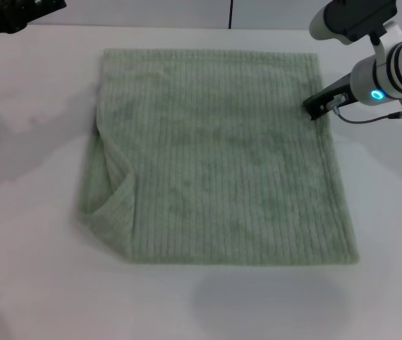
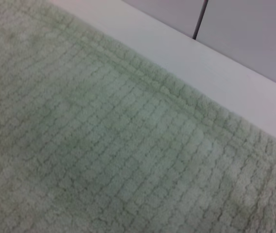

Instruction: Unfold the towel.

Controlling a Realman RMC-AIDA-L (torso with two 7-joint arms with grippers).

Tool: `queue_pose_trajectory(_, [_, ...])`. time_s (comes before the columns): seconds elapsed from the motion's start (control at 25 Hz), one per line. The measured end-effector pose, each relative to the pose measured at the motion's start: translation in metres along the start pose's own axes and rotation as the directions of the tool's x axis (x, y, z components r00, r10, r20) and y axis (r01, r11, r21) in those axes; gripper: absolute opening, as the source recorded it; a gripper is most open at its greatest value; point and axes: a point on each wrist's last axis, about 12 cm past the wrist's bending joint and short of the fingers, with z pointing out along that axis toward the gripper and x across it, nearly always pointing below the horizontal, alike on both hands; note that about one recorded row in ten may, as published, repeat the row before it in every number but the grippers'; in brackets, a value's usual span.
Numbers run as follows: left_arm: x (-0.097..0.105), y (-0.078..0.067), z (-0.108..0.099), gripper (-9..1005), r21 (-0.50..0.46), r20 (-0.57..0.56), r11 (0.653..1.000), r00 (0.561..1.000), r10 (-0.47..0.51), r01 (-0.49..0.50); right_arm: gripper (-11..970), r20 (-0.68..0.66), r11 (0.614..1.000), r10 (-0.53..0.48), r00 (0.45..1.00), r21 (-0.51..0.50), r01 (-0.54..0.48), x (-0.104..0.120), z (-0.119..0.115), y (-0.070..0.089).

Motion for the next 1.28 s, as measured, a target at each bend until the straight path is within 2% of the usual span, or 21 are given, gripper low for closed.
queue_pose_trajectory(0.32, [0.001, -0.001, 0.002, 871, 0.014, -0.022, 1.000, 1.000, 0.004, -0.004, 35, 0.000, 1.000, -0.004, 1.000, 0.002, 0.004, 0.000, 0.000, 0.000])
queue_pose_trajectory(0.48, [0.001, 0.000, 0.002, 871, 0.010, -0.023, 1.000, 1.000, 0.006, -0.006, 40, 0.030, 0.997, -0.065, 0.997, 0.054, 0.063, -0.007, -0.001, 0.001])
queue_pose_trajectory(0.6, [0.002, 0.000, 0.002, 871, 0.006, -0.025, 1.000, 1.000, 0.008, -0.007, 44, 0.073, 0.982, -0.134, 0.988, 0.141, 0.123, -0.010, -0.008, 0.001])
queue_pose_trajectory(0.64, [0.002, 0.001, 0.002, 871, 0.003, -0.024, 1.000, 1.000, 0.008, -0.008, 45, 0.126, 0.963, -0.183, 0.975, 0.224, 0.152, -0.012, -0.018, 0.001])
queue_pose_trajectory(0.68, [0.002, 0.001, 0.002, 871, 0.003, -0.024, 1.000, 1.000, 0.008, -0.008, 47, 0.126, 0.963, -0.183, 0.975, 0.224, 0.152, -0.012, -0.018, 0.001])
queue_pose_trajectory(0.76, [0.002, 0.002, 0.003, 871, -0.007, -0.022, 1.000, 1.000, 0.007, -0.007, 49, 0.196, 0.934, -0.239, 0.951, 0.314, 0.170, -0.008, -0.033, -0.003])
queue_pose_trajectory(0.8, [0.002, 0.003, 0.003, 871, -0.017, -0.020, 1.000, 1.000, 0.006, -0.007, 51, 0.292, 0.901, -0.303, 0.907, 0.398, 0.172, 0.000, -0.050, -0.004])
queue_pose_trajectory(0.84, [0.003, 0.003, 0.004, 871, -0.024, -0.018, 1.000, 1.000, 0.006, -0.006, 52, 0.344, 0.892, -0.318, 0.884, 0.424, 0.155, 0.005, -0.057, -0.003])
queue_pose_trajectory(0.88, [0.004, 0.004, 0.005, 871, -0.040, -0.014, 0.999, 1.000, 0.004, -0.004, 53, 0.344, 0.892, -0.318, 0.884, 0.424, 0.155, 0.005, -0.057, -0.003])
queue_pose_trajectory(1.0, [0.007, 0.006, 0.009, 871, -0.068, -0.006, 0.998, 1.000, 0.007, -0.007, 58, 0.511, 0.854, -0.383, 0.770, 0.513, 0.084, 0.030, -0.074, 0.004])
queue_pose_trajectory(1.04, [0.008, 0.006, 0.011, 871, -0.083, -0.001, 0.996, 1.000, 0.011, -0.011, 59, 0.581, 0.832, -0.411, 0.702, 0.554, 0.029, 0.046, -0.080, 0.007])
queue_pose_trajectory(1.08, [0.008, 0.006, 0.011, 871, -0.083, -0.001, 0.996, 1.000, 0.011, -0.011, 60, 0.581, 0.832, -0.411, 0.702, 0.554, 0.029, 0.046, -0.080, 0.007])
queue_pose_trajectory(1.12, [0.009, 0.007, 0.013, 871, -0.099, 0.003, 0.995, 1.000, 0.017, -0.017, 62, 0.613, 0.824, -0.416, 0.671, 0.567, -0.007, 0.056, -0.081, 0.009])
queue_pose_trajectory(1.16, [0.010, 0.009, 0.016, 871, -0.112, 0.007, 0.994, 1.000, 0.020, -0.019, 63, 0.678, 0.812, -0.412, 0.608, 0.577, -0.093, 0.075, -0.084, 0.010])
queue_pose_trajectory(1.28, [0.016, 0.015, 0.028, 871, -0.148, 0.019, 0.989, 1.000, 0.011, -0.008, 67, 0.782, 0.787, -0.367, 0.503, 0.550, -0.280, 0.107, -0.088, 0.009])
